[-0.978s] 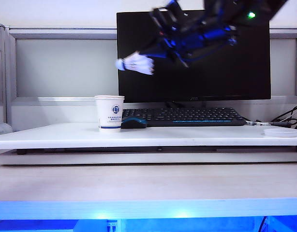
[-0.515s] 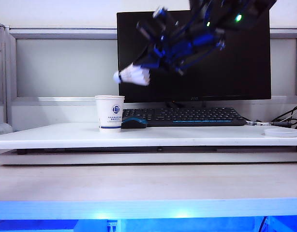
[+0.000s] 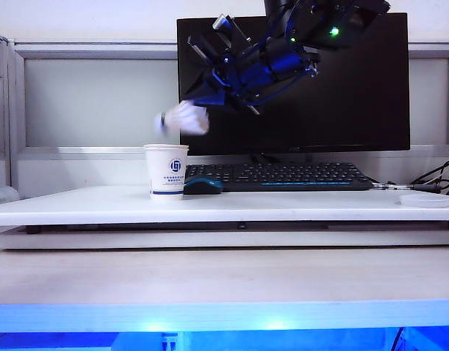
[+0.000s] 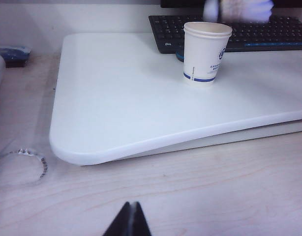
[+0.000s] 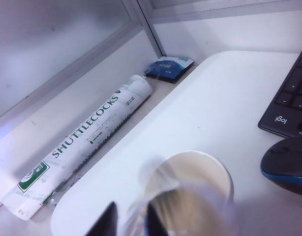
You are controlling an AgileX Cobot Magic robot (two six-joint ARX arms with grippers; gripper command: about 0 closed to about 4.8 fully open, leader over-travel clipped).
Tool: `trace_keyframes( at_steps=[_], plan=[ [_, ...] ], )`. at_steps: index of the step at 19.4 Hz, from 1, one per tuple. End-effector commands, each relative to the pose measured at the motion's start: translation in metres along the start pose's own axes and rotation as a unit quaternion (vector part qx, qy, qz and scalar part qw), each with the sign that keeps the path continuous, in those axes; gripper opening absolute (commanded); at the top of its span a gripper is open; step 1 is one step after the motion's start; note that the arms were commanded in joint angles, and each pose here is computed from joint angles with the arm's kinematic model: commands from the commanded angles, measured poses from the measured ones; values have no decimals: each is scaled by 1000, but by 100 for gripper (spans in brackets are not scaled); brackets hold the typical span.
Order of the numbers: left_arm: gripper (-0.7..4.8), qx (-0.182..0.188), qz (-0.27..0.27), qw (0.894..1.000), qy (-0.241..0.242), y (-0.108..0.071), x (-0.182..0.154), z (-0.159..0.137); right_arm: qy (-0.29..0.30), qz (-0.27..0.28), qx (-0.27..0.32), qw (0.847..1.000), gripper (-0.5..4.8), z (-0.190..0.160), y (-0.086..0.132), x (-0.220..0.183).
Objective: Pick up the badminton from the table and put it into the white paper cup.
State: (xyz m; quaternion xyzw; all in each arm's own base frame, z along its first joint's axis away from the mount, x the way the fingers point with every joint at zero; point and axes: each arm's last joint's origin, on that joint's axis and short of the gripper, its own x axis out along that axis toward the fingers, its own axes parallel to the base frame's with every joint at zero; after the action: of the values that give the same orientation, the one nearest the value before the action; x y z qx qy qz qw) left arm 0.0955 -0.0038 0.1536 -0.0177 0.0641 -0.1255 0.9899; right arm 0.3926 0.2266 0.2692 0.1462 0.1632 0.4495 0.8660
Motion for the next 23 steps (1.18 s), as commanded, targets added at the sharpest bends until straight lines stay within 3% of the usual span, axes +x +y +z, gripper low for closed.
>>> trace_keyframes(
  at_steps=[1, 2, 4, 5, 8, 12, 18, 23],
  plan=[
    [-2, -1, -1, 1000, 10, 0, 0, -2, -10, 5, -7, 1000, 111, 4, 2, 0],
    [-2, -1, -1, 1000, 10, 0, 0, -2, -10, 5, -7, 1000, 138, 4, 2, 0],
    [-2, -1, -1, 1000, 10, 0, 0, -2, -15, 7, -11, 1000, 142, 6, 3, -1],
    [-2, -1, -1, 1000, 10, 0, 0, -2, -26, 1, -53, 998, 143, 13, 2, -7],
    [-2, -1, -1, 1000, 10, 0, 0, -2, -32, -7, -82, 996, -11, 23, 2, -17],
    [-2, -1, -1, 1000, 10, 0, 0, -2, -30, -116, -166, 979, -6, 46, 7, -46],
    [-2, 0, 4, 1000, 8, 0, 0, -2, -19, -210, -133, 968, -6, 70, -20, -101],
    [-2, 3, 13, 1000, -1, 1, 0, 0, -58, -289, -135, 946, -6, 62, -18, -170]
  ],
)
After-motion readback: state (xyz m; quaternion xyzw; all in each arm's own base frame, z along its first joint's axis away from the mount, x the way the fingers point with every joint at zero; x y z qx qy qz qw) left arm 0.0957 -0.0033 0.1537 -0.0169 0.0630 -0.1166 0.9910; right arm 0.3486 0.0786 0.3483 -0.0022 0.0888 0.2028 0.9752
